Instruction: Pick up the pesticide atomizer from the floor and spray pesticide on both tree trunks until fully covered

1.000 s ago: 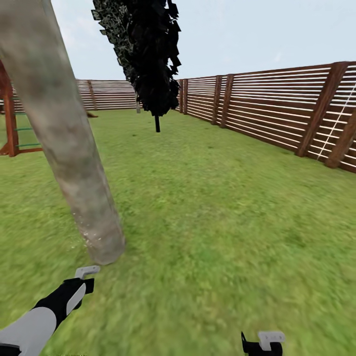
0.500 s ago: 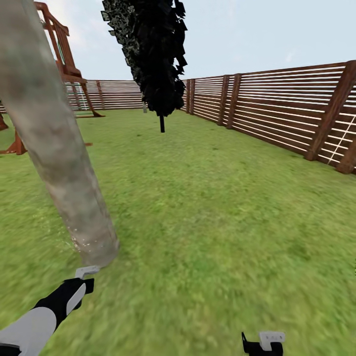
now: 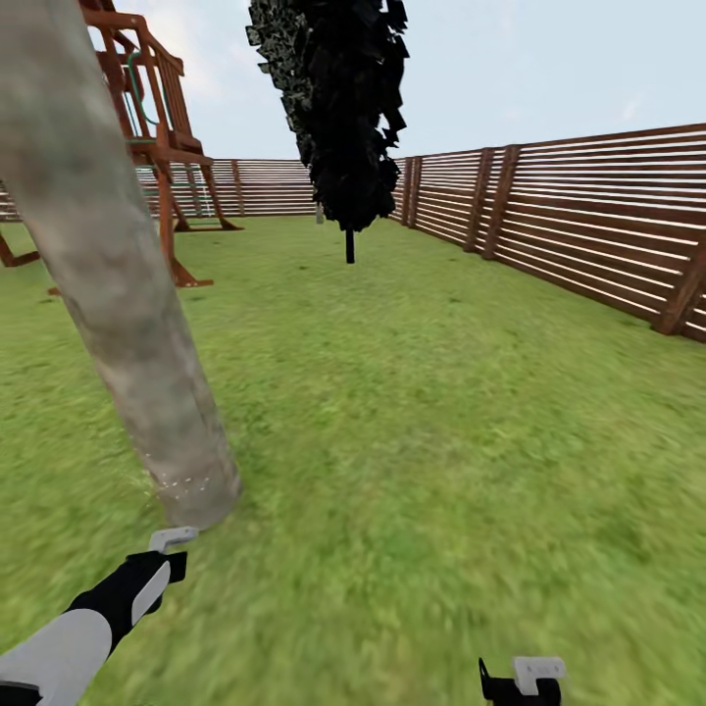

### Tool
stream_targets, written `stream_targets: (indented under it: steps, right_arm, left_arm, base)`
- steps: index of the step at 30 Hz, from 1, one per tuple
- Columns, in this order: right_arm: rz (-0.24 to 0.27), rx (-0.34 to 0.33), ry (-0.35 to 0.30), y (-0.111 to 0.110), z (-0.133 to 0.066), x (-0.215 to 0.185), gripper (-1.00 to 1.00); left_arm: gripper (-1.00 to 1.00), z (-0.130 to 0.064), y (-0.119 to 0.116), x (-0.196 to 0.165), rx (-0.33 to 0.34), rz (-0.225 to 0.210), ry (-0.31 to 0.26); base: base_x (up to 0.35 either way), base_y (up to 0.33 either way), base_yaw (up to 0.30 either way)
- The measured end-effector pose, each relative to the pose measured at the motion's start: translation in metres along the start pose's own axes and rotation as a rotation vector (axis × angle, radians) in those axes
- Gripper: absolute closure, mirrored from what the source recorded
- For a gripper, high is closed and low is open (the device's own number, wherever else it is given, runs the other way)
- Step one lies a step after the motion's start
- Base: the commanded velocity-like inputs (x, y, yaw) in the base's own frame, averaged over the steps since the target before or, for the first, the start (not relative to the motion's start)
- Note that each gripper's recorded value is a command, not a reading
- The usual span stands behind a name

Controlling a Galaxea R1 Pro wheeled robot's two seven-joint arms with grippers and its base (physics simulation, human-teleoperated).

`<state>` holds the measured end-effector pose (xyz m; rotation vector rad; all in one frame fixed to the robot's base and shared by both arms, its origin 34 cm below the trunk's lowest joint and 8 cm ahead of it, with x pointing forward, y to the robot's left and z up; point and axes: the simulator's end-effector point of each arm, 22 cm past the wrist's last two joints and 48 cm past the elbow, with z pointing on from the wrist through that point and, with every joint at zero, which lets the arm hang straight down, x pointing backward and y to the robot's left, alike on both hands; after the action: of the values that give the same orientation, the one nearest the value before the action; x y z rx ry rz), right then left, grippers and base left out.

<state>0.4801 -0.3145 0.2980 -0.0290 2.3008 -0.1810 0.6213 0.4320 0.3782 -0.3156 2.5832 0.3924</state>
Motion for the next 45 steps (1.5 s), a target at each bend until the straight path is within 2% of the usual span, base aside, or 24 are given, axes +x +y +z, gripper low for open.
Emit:
stream_targets:
  steps: [7, 21, 28, 30, 31, 33, 34, 37, 38, 40, 41, 43, 44, 45]
  right_arm:
    - [0.0, 0.0, 0.0, 0.0, 0.0, 0.0, -1.0]
    - [0.0, 0.0, 0.0, 0.0, 0.0, 0.0, -1.0]
    - [0.0, 0.0, 0.0, 0.0, 0.0, 0.0, -1.0]
    - [0.0, 0.0, 0.0, 0.0, 0.0, 0.0, -1.0]
    - [0.001, 0.001, 0.0, 0.0, 0.0, 0.0, -1.0]
    - [0.001, 0.001, 0.0, 0.0, 0.0, 0.0, -1.0]
    - [0.001, 0.001, 0.0, 0.0, 0.0, 0.0, -1.0]
    - [0.001, 0.002, 0.0, -0.001, 0.0, 0.0, -1.0]
    - [0.001, 0.004, 0.001, -0.002, 0.0, 0.0, -1.0]
    - [0.0, 0.003, 0.001, -0.002, 0.0, 0.001, -1.0]
    - [0.0, 0.003, 0.001, -0.002, 0.0, 0.001, -1.0]
    - [-0.001, 0.003, 0.0, -0.002, 0.0, 0.0, -1.0]
    - [-0.001, 0.003, 0.0, -0.002, 0.0, 0.0, -1.0]
    - [-0.001, 0.003, 0.0, -0.002, 0.0, 0.0, -1.0]
  left_arm:
    - [1.0, 0.0, 0.0, 0.0, 0.0, 0.001, -0.001]
    - [1.0, 0.0, 0.002, -0.001, -0.003, 0.003, -0.002]
    - [1.0, -0.001, -0.002, -0.006, 0.007, -0.002, -0.013]
    - [1.0, -0.004, -0.008, -0.015, 0.023, -0.001, -0.028]
    - [1.0, -0.008, -0.016, -0.03, 0.04, -0.003, -0.056]
    - [1.0, -0.019, -0.047, -0.048, 0.09, -0.009, -0.084]
    - [1.0, -0.025, -0.064, -0.049, 0.116, -0.003, -0.061]
    - [1.0, -0.031, -0.057, -0.073, 0.111, 0.005, -0.084]
    - [1.0, -0.029, -0.035, -0.079, 0.082, 0.01, -0.091]
    - [1.0, -0.032, -0.053, -0.077, 0.114, 0.006, -0.074]
    - [1.0, -0.037, -0.071, -0.078, 0.149, 0.007, -0.072]
    - [1.0, -0.048, -0.09, -0.09, 0.192, 0.014, -0.097]
    - [1.0, -0.052, -0.089, -0.096, 0.199, 0.023, -0.091]
    - [1.0, -0.054, -0.074, -0.103, 0.18, 0.036, -0.084]
  base:
    - [0.164, -0.255, 0.035]
    - [0.072, -0.262, 0.271]
    - [0.045, -0.042, 0.277]
    - [0.0, 0.0, 0.277]
    - [0.0, 0.0, 0.277]
    - [0.0, 0.0, 0.277]
    - [0.0, 0.0, 0.277]
    - [0.0, 0.0, 0.175]
    - [0.0, 0.0, 0.003]
    - [0.0, 0.0, 0.001]
    - [0.0, 0.0, 0.0]
    - [0.0, 0.0, 0.0]
    - [0.0, 0.0, 0.0]
    - [0.0, 0.0, 0.0]
